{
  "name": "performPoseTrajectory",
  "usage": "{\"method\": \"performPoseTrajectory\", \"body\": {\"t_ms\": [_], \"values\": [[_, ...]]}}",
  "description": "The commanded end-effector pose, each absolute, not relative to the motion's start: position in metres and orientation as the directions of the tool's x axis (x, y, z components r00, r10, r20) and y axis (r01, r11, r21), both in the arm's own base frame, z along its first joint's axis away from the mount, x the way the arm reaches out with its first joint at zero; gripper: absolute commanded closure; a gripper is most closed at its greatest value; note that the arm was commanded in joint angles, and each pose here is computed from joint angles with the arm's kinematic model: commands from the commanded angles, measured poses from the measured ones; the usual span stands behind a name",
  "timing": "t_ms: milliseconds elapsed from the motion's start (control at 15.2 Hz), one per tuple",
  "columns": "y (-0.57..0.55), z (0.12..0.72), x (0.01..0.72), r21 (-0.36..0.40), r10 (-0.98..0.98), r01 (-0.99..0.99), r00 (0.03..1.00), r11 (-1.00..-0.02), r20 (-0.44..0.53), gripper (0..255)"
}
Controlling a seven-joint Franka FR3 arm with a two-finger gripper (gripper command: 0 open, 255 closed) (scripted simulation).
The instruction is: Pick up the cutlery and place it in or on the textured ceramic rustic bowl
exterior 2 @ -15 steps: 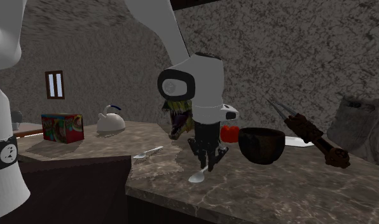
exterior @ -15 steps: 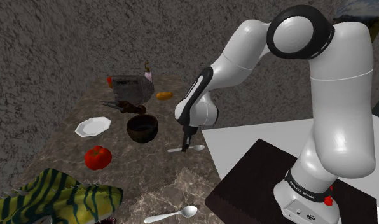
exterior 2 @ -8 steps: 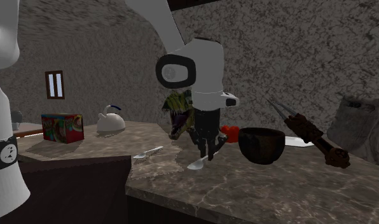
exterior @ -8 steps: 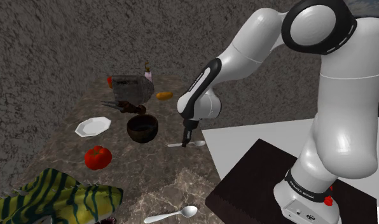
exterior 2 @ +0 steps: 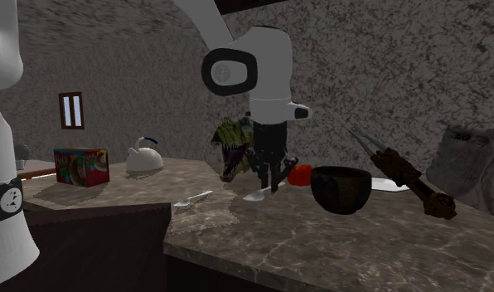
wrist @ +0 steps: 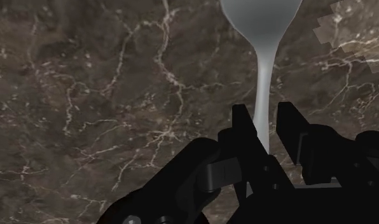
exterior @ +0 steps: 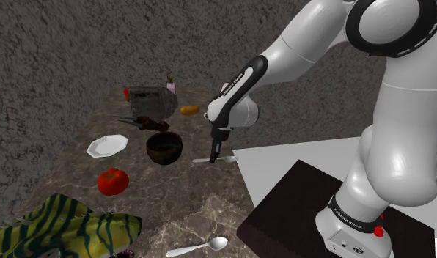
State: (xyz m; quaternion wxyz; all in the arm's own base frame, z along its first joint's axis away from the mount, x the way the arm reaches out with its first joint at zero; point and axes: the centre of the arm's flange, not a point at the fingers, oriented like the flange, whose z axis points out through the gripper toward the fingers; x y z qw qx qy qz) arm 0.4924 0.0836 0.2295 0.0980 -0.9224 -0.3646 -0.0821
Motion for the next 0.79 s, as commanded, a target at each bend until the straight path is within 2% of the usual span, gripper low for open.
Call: {"method": "performPoseTrajectory", "body": {"t_ms": [0, 726], "values": [[0.083, 0.241, 0.493, -0.121, 0.657, 0.689, 0.721, -0.715, 0.222, 255], [0.083, 0.299, 0.493, -0.121, 0.657, 0.689, 0.721, -0.715, 0.222, 255]]}}
